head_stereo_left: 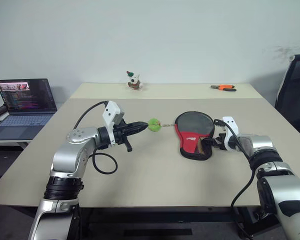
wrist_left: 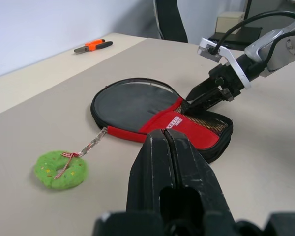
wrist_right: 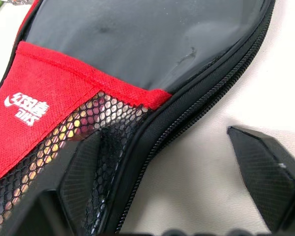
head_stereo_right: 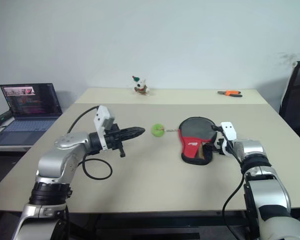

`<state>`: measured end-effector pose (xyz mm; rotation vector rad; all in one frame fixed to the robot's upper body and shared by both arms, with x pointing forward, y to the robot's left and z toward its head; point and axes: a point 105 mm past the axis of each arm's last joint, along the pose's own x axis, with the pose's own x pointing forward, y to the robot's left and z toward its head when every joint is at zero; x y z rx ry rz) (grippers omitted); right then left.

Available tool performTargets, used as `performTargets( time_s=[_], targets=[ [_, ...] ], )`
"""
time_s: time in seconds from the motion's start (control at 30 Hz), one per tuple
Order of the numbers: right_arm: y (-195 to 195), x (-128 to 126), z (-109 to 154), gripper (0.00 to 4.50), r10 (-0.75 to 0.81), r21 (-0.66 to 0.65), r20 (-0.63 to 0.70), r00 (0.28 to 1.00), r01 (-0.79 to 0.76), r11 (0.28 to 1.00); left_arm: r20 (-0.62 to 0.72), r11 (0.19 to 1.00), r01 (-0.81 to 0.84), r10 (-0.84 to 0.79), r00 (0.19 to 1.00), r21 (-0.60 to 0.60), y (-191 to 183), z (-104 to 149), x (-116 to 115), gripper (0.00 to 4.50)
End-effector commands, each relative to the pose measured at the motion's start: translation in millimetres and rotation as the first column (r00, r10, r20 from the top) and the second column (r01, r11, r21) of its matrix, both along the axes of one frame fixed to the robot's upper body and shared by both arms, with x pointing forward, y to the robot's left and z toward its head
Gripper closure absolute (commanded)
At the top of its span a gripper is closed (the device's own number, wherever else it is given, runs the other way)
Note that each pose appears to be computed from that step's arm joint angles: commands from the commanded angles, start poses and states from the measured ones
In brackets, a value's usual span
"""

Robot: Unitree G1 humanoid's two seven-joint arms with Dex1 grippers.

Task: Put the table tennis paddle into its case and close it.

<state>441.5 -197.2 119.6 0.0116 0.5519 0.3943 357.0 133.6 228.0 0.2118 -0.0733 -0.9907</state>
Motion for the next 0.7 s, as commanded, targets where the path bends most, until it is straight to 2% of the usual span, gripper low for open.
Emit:
performTargets(
  time_s=[0.03,0.13,0.33,0.47,0.57,0.7],
  targets=[
    [12.1,-5.5,-22.7,1.53,0.013,0.019,-0.072,0.997,-0.011,1.000,0.048,1.000,0.013,-0.013,0.999,0.006,-1.7,12.2,-4.7,4.50],
    [19.3,-4.6,-24.0,2.63,0.014,0.038,-0.077,0.997,-0.011,0.999,0.047,1.000,0.008,-0.009,0.999,0.021,-0.2,10.5,-4.4,4.50],
    [49.0,-3.2,-23.5,4.47,0.077,0.080,-0.085,0.993,-0.070,0.994,0.019,0.999,0.015,-0.016,1.000,0.047,12.6,9.0,-13.2,4.50],
    [67.1,-4.9,-20.6,4.49,0.128,0.138,-0.096,0.987,-0.114,0.984,-0.026,0.996,0.075,-0.073,0.997,0.056,15.2,4.7,-26.9,4.50],
    [93.8,-11.7,-11.4,4.49,0.239,0.208,-0.105,0.965,-0.214,0.954,-0.085,0.984,0.162,-0.155,0.984,0.080,15.3,0.4,-44.7,4.50],
    [105.5,-20.2,-9.3,4.49,0.293,0.248,-0.130,0.947,-0.255,0.935,-0.122,0.976,0.197,-0.184,0.975,0.098,17.3,-4.3,-55.1,4.50]
  ],
)
